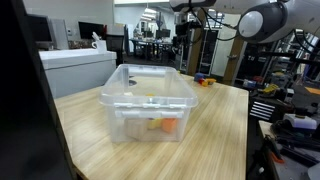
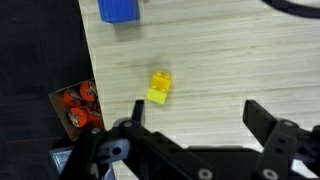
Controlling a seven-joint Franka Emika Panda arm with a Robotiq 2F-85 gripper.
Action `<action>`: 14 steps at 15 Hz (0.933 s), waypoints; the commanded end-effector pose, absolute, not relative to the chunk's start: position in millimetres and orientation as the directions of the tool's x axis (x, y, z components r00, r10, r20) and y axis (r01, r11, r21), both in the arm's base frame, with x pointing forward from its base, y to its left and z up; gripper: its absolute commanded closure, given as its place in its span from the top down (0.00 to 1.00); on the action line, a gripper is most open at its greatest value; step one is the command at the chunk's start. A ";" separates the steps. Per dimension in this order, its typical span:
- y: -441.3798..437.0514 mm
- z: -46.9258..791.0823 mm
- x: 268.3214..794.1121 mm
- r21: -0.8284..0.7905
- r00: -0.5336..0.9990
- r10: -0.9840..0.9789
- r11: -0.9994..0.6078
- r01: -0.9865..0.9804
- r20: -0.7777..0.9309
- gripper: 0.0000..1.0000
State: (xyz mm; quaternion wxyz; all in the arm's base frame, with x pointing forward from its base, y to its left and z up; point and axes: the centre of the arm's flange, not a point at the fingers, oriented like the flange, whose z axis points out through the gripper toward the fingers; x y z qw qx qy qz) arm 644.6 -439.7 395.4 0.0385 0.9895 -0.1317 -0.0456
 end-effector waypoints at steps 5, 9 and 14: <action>-418.4 335.6 613.1 0.080 0.980 -0.201 -0.977 -0.200 -0.007 1.00; -445.4 343.0 661.6 0.096 0.973 -0.229 -0.970 -0.225 -0.031 1.00; -442.9 332.2 648.4 0.158 0.983 -0.180 -0.971 -0.181 0.023 1.00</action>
